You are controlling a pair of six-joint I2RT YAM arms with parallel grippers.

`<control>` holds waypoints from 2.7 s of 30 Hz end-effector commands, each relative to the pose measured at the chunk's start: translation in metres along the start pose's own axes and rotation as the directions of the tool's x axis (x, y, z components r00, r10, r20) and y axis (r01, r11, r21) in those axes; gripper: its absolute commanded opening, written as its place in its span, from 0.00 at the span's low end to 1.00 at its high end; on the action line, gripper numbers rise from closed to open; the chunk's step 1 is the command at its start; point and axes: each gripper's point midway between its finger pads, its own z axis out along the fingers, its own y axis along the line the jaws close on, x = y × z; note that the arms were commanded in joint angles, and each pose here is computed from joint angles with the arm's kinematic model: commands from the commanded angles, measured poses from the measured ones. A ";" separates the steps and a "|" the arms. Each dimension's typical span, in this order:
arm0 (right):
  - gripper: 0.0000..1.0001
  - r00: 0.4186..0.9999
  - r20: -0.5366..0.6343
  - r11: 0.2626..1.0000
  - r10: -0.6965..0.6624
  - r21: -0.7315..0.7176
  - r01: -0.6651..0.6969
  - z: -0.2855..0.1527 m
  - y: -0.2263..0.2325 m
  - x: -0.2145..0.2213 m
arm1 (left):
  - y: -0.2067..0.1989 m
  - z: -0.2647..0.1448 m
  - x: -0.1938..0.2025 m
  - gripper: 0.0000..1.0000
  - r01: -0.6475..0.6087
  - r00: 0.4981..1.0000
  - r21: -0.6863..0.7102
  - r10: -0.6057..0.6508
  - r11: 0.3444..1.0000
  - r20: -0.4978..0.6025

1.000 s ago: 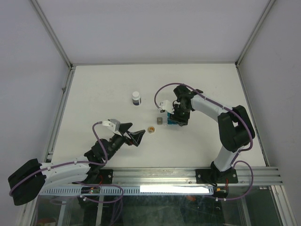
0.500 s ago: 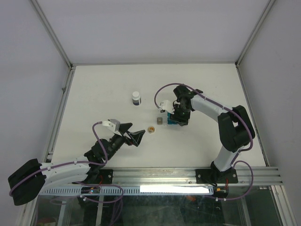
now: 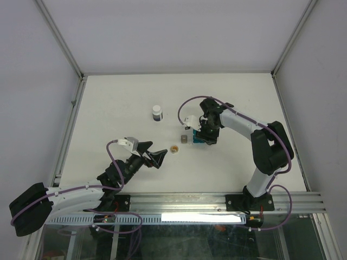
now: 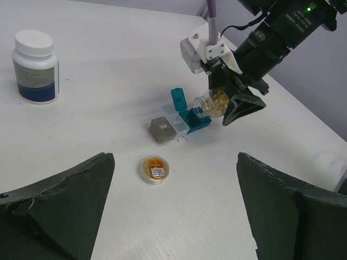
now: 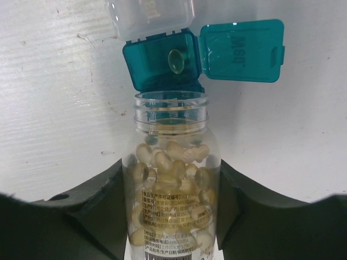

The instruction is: Sort the pills into containers

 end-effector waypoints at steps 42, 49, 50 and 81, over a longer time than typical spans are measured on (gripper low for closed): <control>0.00 0.998 0.049 0.991 -0.036 0.130 0.029 -0.015 -0.010 -0.014 | -0.005 -0.001 -0.007 0.99 0.022 0.999 0.026 -0.023 0.999 0.033; 0.00 0.999 0.042 0.999 -0.011 0.053 0.008 -0.018 0.000 -0.014 | -0.005 -0.001 -0.008 0.99 0.021 0.999 0.028 -0.022 0.999 0.036; 0.00 0.998 0.068 0.998 -0.018 0.056 0.014 -0.020 0.001 -0.019 | -0.005 -0.001 -0.008 0.99 0.022 0.999 0.027 -0.023 0.999 0.031; 0.00 0.998 0.046 0.985 -0.035 0.172 0.027 -0.023 -0.018 -0.016 | -0.004 -0.002 -0.007 0.99 0.028 0.999 0.031 -0.029 0.999 0.038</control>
